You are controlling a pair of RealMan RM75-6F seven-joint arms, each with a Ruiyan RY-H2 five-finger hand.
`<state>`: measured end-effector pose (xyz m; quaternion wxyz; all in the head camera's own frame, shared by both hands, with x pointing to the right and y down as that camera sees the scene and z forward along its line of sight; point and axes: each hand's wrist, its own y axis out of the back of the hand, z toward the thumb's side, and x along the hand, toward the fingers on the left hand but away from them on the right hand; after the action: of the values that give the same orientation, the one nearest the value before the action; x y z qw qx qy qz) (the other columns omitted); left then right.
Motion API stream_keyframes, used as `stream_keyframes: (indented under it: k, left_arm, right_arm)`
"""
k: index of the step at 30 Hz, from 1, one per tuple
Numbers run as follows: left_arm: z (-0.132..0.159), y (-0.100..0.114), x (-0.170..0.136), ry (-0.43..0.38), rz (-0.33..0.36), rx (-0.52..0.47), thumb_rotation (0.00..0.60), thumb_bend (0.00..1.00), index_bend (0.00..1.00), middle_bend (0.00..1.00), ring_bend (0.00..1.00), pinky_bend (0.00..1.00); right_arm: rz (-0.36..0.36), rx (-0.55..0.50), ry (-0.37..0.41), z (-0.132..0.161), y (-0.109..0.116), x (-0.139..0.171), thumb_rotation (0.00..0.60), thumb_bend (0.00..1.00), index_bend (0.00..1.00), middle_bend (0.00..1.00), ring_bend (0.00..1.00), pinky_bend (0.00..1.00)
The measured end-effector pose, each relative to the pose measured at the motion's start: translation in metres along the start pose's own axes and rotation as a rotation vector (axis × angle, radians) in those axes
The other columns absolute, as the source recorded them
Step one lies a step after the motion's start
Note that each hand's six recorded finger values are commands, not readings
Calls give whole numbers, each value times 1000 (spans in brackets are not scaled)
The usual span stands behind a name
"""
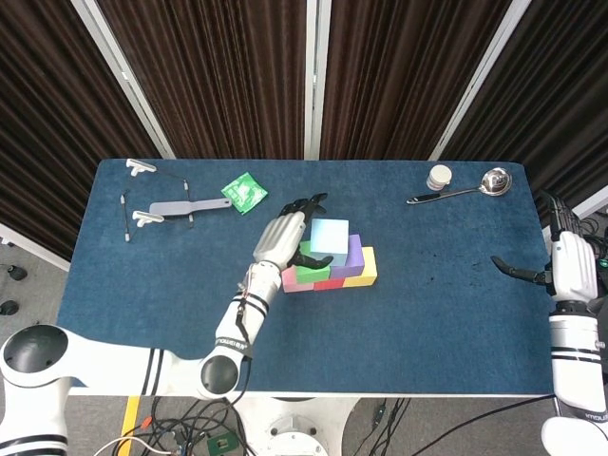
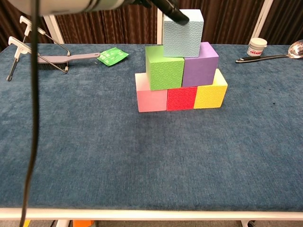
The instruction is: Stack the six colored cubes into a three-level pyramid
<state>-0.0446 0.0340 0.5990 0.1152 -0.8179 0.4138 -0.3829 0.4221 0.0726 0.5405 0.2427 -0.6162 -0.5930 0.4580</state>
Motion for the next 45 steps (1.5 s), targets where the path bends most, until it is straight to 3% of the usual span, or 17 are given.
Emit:
stream_keyframes:
  k: [4, 7, 11, 14, 20, 27, 32, 35, 41, 45]
  left_arm:
    - [-2, 29, -11, -18, 55, -18, 600, 198, 67, 179, 10, 0]
    - [-19, 60, -24, 1, 122, -28, 600, 200, 68, 179, 10, 0]
    - [-73, 99, -49, 87, 245, -24, 600, 203, 69, 179, 10, 0]
    - [-121, 111, -73, 155, 304, 4, 600, 204, 70, 179, 10, 0]
    - [-197, 109, -122, 219, 354, 58, 600, 203, 70, 179, 10, 0]
    - [-232, 105, -157, 209, 361, 62, 600, 191, 70, 179, 10, 0]
    - [-243, 104, -171, 199, 376, 44, 600, 189, 70, 179, 10, 0]
    - [-248, 102, -176, 193, 382, 44, 600, 189, 70, 179, 10, 0]
    - [-259, 102, -181, 181, 400, 82, 600, 189, 70, 179, 10, 0]
    - [-267, 103, -185, 181, 415, 129, 600, 189, 70, 179, 10, 0]
  right_arm:
    - [4, 0, 13, 4, 1, 1, 600, 0, 0, 28, 0, 0]
    - [15, -19, 26, 9, -1, 2, 600, 0, 0, 37, 0, 0]
    - [78, -79, 52, 25, -11, 1, 600, 0, 0, 55, 0, 0]
    - [150, -103, 87, 45, -23, -3, 600, 0, 0, 60, 0, 0]
    - [322, -75, 182, 106, -48, -19, 600, 0, 0, 47, 0, 0]
    - [524, 140, 314, 179, -81, -35, 600, 0, 0, 38, 0, 0]
    - [560, 334, 412, 223, -101, -40, 600, 0, 0, 39, 0, 0]
    - [576, 432, 428, 237, -115, -41, 600, 0, 0, 39, 0, 0]
    - [609, 592, 401, 245, -147, -41, 600, 0, 0, 49, 0, 0]
    - [615, 635, 368, 244, -163, -43, 600, 0, 0, 73, 0, 0]
